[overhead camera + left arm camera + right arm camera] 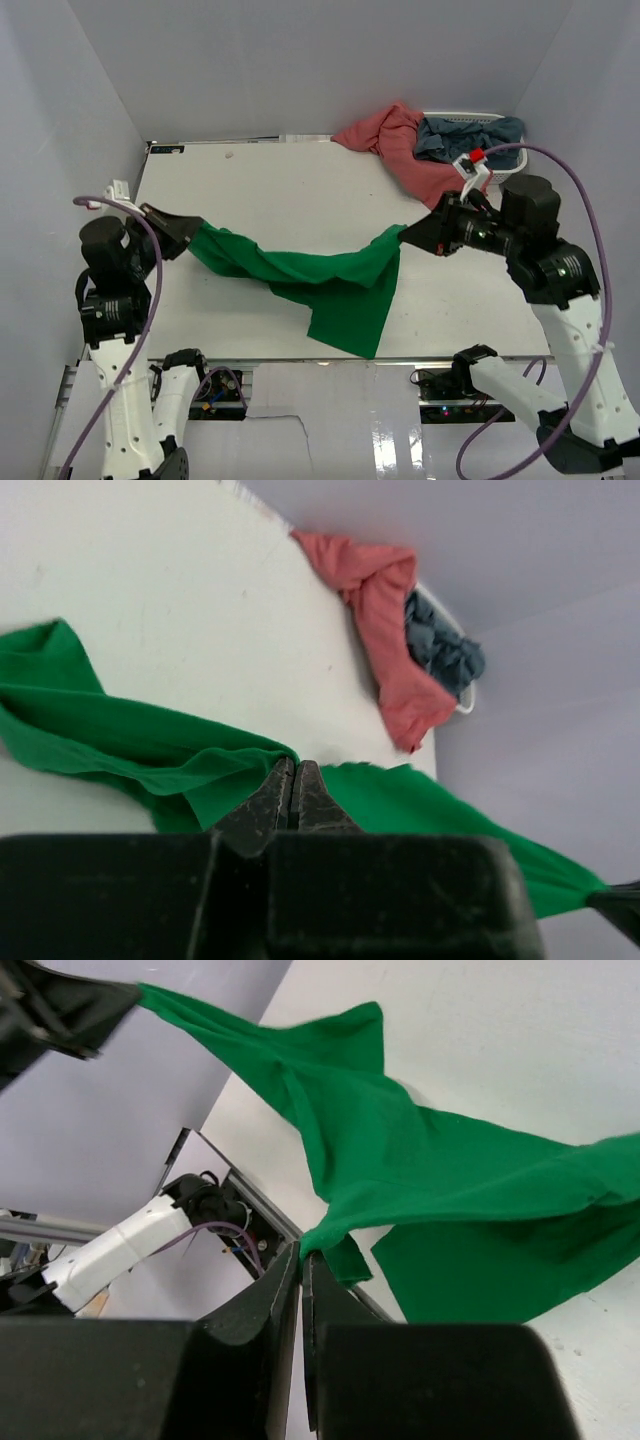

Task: Fold and stack the t-shirts
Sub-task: Flatten out the tshirt

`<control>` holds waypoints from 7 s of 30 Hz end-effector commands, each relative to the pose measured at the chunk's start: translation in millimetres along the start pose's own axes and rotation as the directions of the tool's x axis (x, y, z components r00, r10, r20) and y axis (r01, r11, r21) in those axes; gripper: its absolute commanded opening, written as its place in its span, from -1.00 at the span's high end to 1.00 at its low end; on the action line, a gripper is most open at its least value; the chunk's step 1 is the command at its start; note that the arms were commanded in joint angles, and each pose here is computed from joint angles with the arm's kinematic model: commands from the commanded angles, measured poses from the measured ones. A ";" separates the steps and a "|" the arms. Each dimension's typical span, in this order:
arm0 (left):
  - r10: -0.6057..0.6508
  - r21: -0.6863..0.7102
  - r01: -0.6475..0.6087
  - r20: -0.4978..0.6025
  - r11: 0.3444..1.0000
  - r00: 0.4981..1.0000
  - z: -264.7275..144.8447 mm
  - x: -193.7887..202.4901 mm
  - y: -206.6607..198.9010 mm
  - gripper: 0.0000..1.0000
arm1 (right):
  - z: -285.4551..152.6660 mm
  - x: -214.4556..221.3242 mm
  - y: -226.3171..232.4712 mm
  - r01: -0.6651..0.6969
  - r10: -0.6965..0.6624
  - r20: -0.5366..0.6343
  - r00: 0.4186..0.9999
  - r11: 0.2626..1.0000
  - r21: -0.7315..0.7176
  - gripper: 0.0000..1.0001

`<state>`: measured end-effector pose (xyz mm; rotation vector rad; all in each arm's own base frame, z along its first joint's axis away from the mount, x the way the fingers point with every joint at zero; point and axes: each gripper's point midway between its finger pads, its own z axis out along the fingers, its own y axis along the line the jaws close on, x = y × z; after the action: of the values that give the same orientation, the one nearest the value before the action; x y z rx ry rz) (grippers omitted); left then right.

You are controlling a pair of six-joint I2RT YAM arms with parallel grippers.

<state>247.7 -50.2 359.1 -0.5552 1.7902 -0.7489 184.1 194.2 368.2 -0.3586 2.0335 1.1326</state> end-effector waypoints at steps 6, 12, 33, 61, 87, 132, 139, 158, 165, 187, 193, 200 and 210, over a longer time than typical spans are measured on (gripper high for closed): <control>0.169 -0.093 -0.163 0.060 0.982 0.984 -27.5 16.5 27.5 1.00 | -46.7 24.4 30.2 0.064 -0.062 0.060 0.996 0.997 -0.041 0.85; 0.161 -0.142 -0.160 -0.007 0.977 0.987 -14.3 38.2 54.4 1.00 | -22.4 56.1 3.5 -0.035 0.035 -0.004 0.999 0.998 -0.050 0.85; -0.373 -0.301 0.251 -0.471 0.920 0.799 329.3 34.1 122.9 1.00 | 184.1 -212.5 -228.3 -0.292 0.292 0.040 0.956 0.956 -0.022 0.85; -0.107 0.042 0.117 -0.193 0.992 0.975 113.8 85.6 94.1 1.00 | 56.8 -4.1 -96.1 -0.074 0.087 0.071 0.994 0.982 -0.176 0.85; 0.128 0.052 -0.137 0.146 0.989 0.981 127.8 -50.8 28.5 1.00 | 24.0 -139.1 -171.8 0.160 -0.279 0.165 0.946 0.844 0.511 0.85; 0.431 -0.009 -0.701 0.794 0.713 0.428 -144.1 -123.5 -137.6 1.00 | -270.7 -121.6 163.7 0.479 -0.724 0.634 -0.273 0.469 0.742 0.84; 0.367 -0.049 -0.687 0.871 0.725 0.325 -173.1 -157.2 -163.3 1.00 | -279.6 -152.3 192.7 0.485 -0.686 0.636 -0.353 0.448 0.751 0.85; 0.448 -0.018 -0.540 0.581 0.842 0.680 -35.8 -47.3 -26.0 1.00 | -151.6 -111.3 64.2 0.548 -0.686 0.719 0.112 0.646 0.531 0.85; 0.463 -0.153 -0.446 0.463 0.882 0.756 21.3 -21.0 39.5 1.00 | -61.6 -105.8 -40.2 0.471 -0.686 0.629 0.366 0.720 0.510 0.85; 0.464 -0.351 -0.415 0.066 0.839 0.883 253.1 38.1 145.7 1.00 | 182.9 -133.9 -270.8 0.350 -0.494 0.249 0.833 0.819 0.455 0.85; 0.491 -0.390 -0.440 0.035 0.809 0.871 303.4 36.1 161.7 1.00 | 237.6 -156.1 -313.7 0.342 -0.465 0.204 0.862 0.828 0.444 0.85; 0.518 -0.443 -0.450 0.037 0.775 0.855 325.8 22.0 178.4 1.00 | 263.5 -148.4 -371.8 0.313 -0.441 0.159 0.883 0.808 0.499 0.84; 0.473 -0.493 -0.400 0.026 0.773 0.881 328.0 1.7 230.8 1.00 | 265.6 -158.3 -403.9 0.266 -0.414 0.173 0.894 0.800 0.538 0.85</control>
<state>545.1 27.9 99.3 -0.4584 1.9086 0.0840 632.3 167.4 128.3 -0.2861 1.9028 0.3855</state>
